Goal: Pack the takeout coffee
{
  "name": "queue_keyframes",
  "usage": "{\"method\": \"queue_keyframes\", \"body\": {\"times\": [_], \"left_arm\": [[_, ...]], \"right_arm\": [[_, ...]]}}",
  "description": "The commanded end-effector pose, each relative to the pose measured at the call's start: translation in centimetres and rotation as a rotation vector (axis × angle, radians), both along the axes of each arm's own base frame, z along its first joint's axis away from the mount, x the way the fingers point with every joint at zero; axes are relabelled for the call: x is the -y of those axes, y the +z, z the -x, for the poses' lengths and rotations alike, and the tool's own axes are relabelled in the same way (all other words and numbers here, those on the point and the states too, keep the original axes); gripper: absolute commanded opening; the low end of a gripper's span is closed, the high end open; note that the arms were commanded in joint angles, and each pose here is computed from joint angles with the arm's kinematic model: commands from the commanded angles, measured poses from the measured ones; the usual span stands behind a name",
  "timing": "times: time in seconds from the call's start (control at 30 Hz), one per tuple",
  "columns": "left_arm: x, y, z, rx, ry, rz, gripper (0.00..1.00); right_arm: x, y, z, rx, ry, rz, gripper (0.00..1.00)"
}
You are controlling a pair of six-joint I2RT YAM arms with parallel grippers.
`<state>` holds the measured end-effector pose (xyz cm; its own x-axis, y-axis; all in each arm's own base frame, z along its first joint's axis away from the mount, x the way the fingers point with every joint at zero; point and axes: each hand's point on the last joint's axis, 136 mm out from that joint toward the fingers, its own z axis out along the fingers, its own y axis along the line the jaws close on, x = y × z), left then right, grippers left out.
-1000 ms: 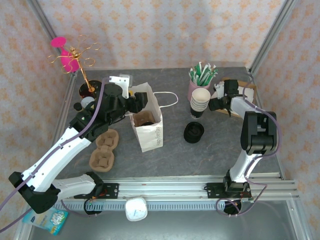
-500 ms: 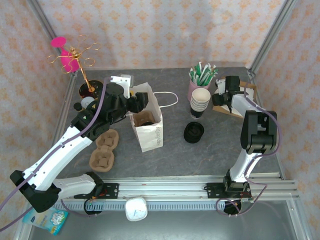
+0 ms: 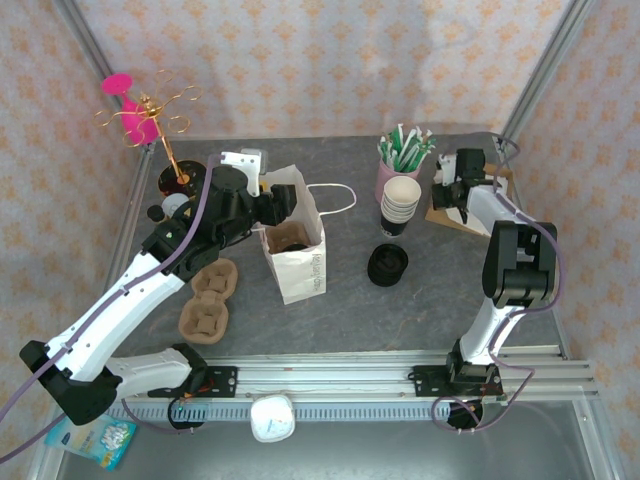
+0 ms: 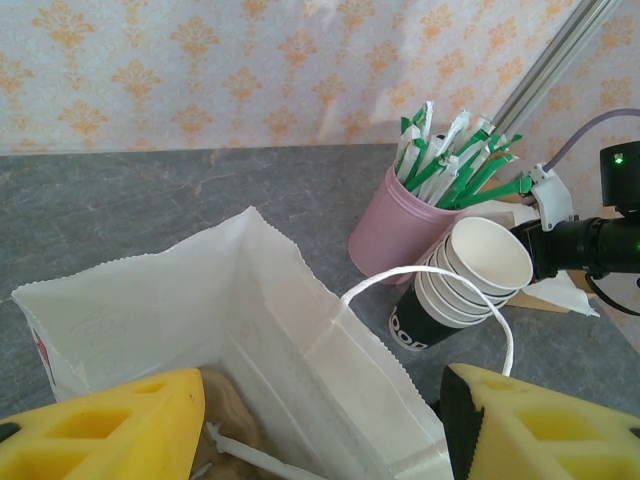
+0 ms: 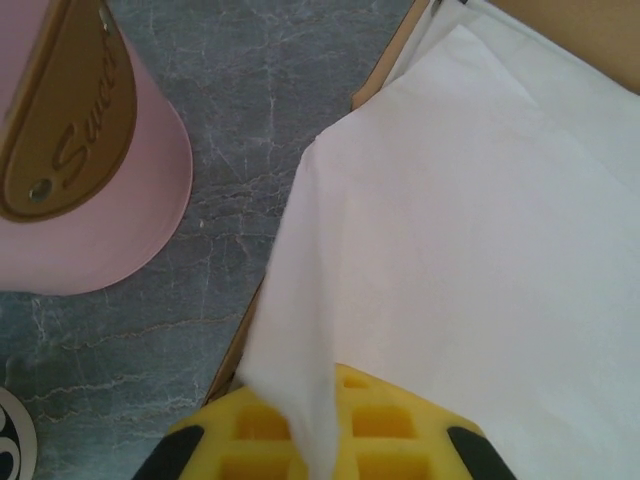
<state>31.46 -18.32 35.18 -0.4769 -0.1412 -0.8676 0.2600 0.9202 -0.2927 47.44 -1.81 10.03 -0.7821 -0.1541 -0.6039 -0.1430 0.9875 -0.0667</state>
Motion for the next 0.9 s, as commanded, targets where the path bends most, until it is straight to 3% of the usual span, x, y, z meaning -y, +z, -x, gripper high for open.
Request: {"method": "queue_keyframes", "body": {"times": [0.0, 0.23, 0.43, 0.57, 0.87], "left_arm": [[0.0, 1.9, -0.3, 0.040, 0.011, 0.014, 0.66], [-0.4, 3.4, -0.5, 0.074, 0.029, 0.020, 0.66], [-0.5, 4.8, -0.4, 0.095, 0.034, 0.038, 0.66], [-0.3, 5.7, -0.5, 0.100, 0.032, 0.053, 0.67], [2.0, 7.9, -0.2, 0.131, -0.057, 0.121, 0.67]], "right_arm": [[0.4, 4.0, -0.7, 0.074, -0.047, -0.042, 0.00], [2.9, 10.3, 0.0, 0.244, -0.221, -0.135, 0.00], [5.7, 17.1, 2.6, 0.441, -0.435, -0.204, 0.00], [6.0, 21.1, 4.1, 0.515, -0.503, -0.256, 0.00], [4.1, 30.4, 7.8, 0.592, -0.570, -0.513, 0.00]]}}
